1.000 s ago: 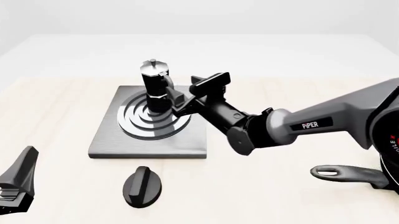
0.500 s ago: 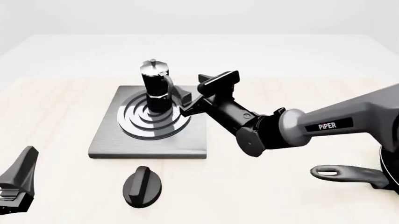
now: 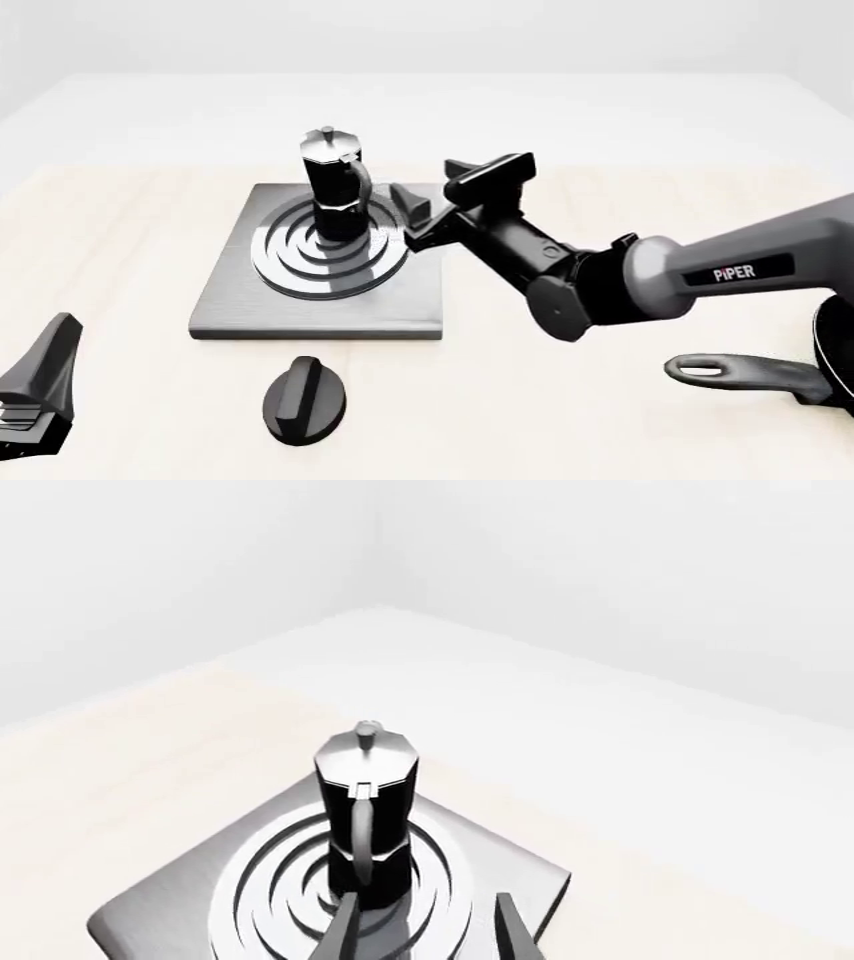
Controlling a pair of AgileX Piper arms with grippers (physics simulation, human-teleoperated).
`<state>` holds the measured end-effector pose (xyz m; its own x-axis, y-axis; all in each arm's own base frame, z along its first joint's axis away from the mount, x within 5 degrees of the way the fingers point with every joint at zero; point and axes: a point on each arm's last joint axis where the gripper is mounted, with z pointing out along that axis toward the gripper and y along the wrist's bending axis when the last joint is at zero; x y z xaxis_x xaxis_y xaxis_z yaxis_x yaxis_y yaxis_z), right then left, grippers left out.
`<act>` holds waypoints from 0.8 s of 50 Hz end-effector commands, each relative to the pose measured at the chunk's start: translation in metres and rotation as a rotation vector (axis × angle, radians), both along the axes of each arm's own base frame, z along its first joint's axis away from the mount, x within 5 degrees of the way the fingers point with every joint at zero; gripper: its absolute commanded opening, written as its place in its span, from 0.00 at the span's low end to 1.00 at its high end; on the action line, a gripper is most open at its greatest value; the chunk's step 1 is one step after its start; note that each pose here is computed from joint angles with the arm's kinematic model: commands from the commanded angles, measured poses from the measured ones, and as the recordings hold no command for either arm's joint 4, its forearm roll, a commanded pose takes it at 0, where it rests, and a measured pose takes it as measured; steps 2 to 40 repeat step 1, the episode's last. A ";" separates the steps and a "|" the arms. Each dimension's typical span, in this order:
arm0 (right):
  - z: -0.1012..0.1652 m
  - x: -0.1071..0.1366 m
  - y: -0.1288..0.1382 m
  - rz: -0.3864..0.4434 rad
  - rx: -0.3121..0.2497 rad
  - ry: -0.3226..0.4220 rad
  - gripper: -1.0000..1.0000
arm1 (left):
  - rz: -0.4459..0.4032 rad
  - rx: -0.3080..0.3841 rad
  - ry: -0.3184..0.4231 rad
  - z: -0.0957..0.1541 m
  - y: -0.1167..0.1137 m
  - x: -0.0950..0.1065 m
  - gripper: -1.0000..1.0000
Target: Put the moka pot on the stove.
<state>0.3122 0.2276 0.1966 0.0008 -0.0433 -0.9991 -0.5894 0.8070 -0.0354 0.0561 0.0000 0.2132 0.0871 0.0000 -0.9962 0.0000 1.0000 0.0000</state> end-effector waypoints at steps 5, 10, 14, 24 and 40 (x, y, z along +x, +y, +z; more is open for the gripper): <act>0.002 -0.004 -0.008 -0.011 -0.006 -0.003 1.00 | 0.000 0.000 0.000 0.000 0.000 0.000 1.00; 0.002 -0.004 -0.008 -0.011 -0.006 -0.003 1.00 | 0.000 0.000 0.000 0.000 0.000 0.000 1.00; 0.002 -0.004 -0.008 -0.011 -0.006 -0.003 1.00 | 0.000 0.000 0.000 0.000 0.000 0.000 1.00; 0.002 -0.004 -0.008 -0.011 -0.006 -0.003 1.00 | 0.000 0.000 0.000 0.000 0.000 0.000 1.00; 0.002 -0.004 -0.008 -0.011 -0.006 -0.003 1.00 | 0.000 0.000 0.000 0.000 0.000 0.000 1.00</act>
